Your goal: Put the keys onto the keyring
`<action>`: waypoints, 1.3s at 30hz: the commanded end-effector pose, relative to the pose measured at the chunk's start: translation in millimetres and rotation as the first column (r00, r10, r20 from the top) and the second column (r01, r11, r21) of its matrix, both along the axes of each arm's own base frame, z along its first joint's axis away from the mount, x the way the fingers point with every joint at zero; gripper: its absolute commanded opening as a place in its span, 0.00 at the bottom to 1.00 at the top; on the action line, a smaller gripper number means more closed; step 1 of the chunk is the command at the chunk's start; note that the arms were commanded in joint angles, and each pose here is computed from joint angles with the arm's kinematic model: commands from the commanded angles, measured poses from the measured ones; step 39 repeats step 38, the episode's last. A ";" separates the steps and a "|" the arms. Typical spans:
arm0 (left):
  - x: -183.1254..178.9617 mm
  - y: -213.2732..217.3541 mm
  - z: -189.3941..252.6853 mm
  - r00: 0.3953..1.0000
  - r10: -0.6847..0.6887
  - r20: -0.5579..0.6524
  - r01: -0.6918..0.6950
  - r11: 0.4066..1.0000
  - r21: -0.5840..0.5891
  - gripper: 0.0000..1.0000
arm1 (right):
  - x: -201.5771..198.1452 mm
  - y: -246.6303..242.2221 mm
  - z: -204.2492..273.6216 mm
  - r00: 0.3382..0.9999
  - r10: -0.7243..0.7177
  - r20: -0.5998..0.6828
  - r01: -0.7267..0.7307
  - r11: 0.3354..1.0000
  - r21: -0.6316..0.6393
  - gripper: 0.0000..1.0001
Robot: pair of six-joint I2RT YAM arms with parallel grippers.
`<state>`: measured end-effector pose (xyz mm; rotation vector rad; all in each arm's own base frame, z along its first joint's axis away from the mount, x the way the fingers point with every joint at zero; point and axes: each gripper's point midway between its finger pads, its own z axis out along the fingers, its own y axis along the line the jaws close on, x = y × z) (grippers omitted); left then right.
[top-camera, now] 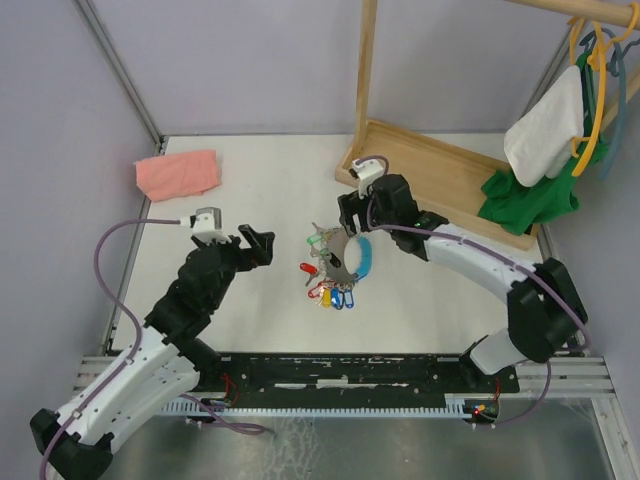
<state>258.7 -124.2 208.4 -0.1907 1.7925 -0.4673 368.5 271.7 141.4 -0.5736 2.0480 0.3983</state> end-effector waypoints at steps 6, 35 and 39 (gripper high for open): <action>-37.2 27.7 96.8 0.990 -0.016 0.138 0.019 1.000 -0.020 0.99 | -71.5 -96.5 114.8 0.966 -0.194 0.173 0.185 0.980 0.069 1.00; -64.2 57.1 94.7 0.953 -0.047 0.301 0.008 0.992 0.128 0.99 | -176.2 -224.2 170.5 0.828 -0.407 0.386 0.356 0.913 0.199 1.00; -64.1 57.6 92.3 0.953 -0.046 0.301 0.007 0.992 0.129 0.99 | -175.5 -223.3 169.7 0.831 -0.405 0.382 0.356 0.914 0.194 1.00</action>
